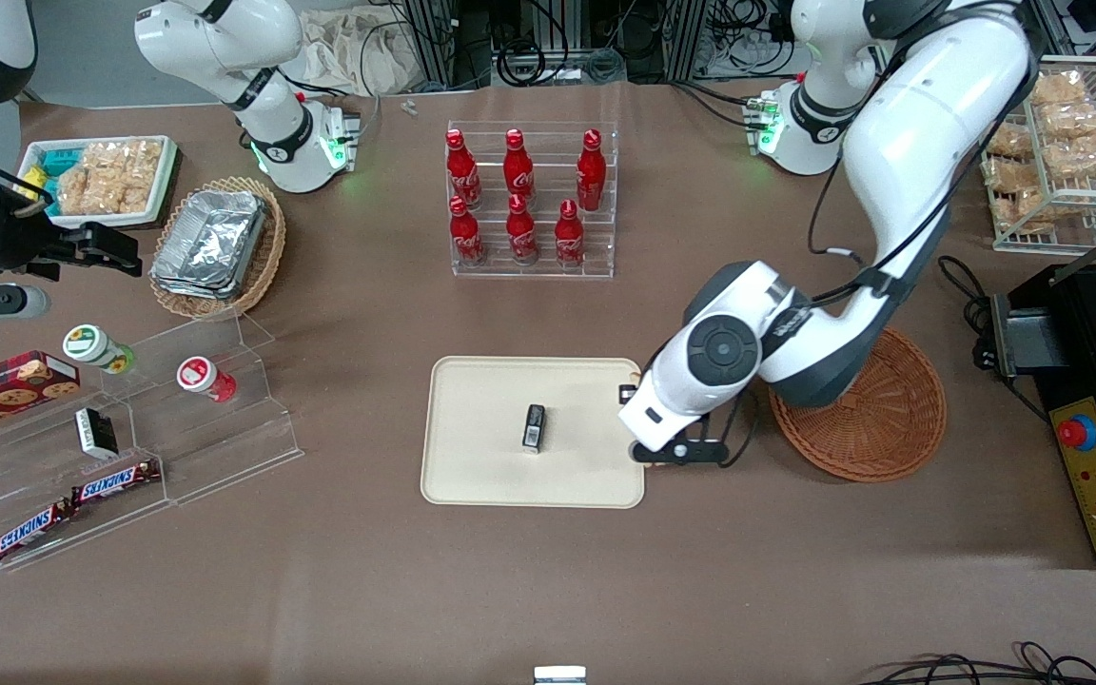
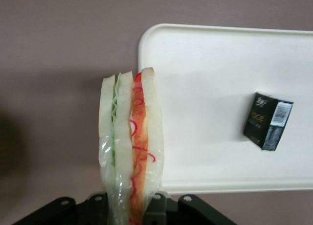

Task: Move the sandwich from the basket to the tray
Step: 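Carry the sandwich over to the cream tray and lower it, then open the left gripper to release the sandwich and raise away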

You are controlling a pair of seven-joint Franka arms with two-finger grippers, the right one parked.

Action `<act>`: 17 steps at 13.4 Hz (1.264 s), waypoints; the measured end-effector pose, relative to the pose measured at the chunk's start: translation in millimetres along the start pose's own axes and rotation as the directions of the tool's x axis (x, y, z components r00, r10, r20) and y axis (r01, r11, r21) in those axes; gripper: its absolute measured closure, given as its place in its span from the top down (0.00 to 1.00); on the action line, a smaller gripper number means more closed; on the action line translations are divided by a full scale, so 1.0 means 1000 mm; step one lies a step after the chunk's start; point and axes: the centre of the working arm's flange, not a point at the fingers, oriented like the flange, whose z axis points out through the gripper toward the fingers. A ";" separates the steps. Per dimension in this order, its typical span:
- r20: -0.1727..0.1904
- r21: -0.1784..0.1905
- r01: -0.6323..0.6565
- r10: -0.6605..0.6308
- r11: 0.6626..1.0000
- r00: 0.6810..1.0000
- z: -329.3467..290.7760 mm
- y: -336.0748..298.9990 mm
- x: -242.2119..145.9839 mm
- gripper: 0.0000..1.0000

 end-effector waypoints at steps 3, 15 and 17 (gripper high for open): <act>0.000 -0.022 0.000 0.000 1.000 1.000 0.035 0.005 0.004 0.17; -0.042 0.012 0.010 -0.010 1.000 0.999 0.074 0.025 0.000 0.69; -0.052 0.006 0.018 -0.018 1.000 0.998 0.068 0.024 0.004 0.91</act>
